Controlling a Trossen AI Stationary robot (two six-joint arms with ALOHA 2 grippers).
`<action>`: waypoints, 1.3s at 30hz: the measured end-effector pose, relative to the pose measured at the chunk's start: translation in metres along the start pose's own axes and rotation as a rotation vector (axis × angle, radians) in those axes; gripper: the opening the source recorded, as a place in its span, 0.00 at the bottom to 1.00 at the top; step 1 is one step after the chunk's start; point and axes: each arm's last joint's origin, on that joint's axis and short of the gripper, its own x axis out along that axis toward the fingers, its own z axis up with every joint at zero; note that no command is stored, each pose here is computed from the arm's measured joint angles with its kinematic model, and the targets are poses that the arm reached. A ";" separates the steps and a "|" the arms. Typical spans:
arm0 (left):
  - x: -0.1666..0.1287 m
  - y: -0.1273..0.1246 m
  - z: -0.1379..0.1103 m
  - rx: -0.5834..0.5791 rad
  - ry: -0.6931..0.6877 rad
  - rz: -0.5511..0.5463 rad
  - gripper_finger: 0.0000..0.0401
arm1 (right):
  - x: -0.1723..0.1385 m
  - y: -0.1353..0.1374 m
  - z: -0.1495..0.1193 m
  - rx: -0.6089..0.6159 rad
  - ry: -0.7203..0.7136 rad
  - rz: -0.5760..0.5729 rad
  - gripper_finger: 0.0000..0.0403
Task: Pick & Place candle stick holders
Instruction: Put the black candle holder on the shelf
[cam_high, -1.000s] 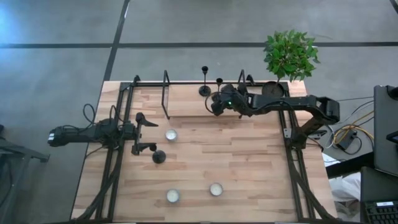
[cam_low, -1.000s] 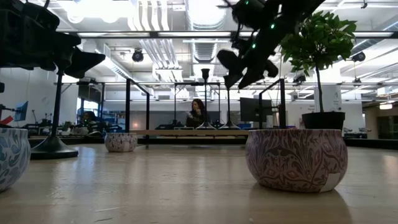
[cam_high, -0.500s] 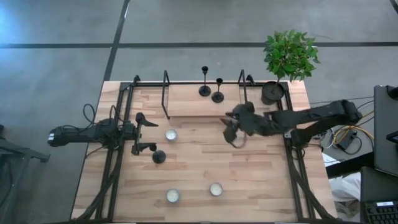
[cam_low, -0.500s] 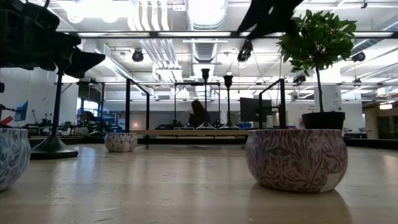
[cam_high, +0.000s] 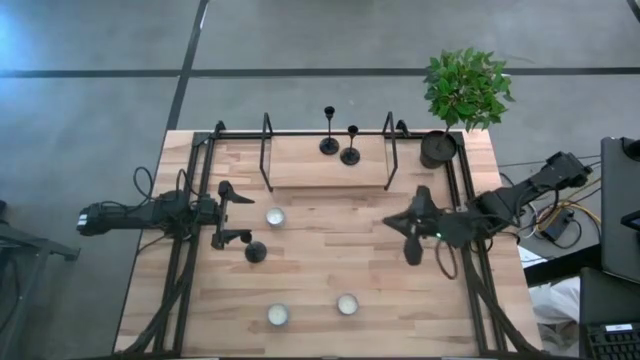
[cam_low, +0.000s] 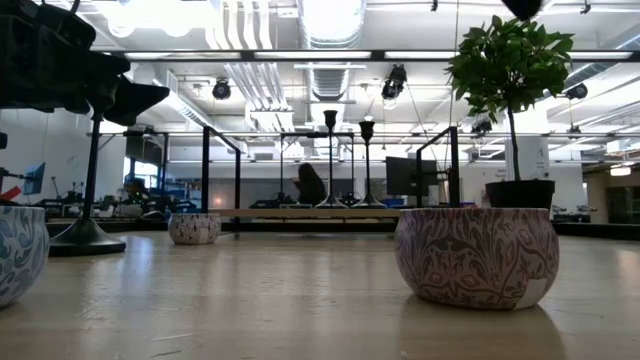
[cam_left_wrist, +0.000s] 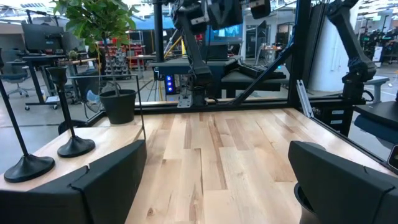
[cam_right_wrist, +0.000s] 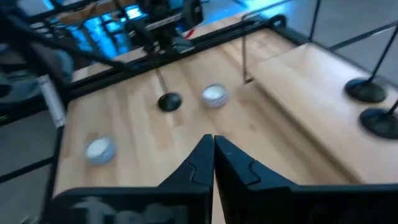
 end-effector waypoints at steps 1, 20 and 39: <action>0.000 0.000 0.000 0.000 0.000 0.000 0.99 | -0.004 -0.001 -0.006 0.003 0.006 0.017 0.02; 0.000 0.000 0.000 0.000 0.000 0.000 0.99 | -0.010 -0.032 -0.101 -0.061 -0.121 0.303 0.02; 0.000 0.000 0.000 0.000 0.000 0.001 0.99 | 0.015 -0.081 -0.131 -0.146 -0.228 0.367 0.02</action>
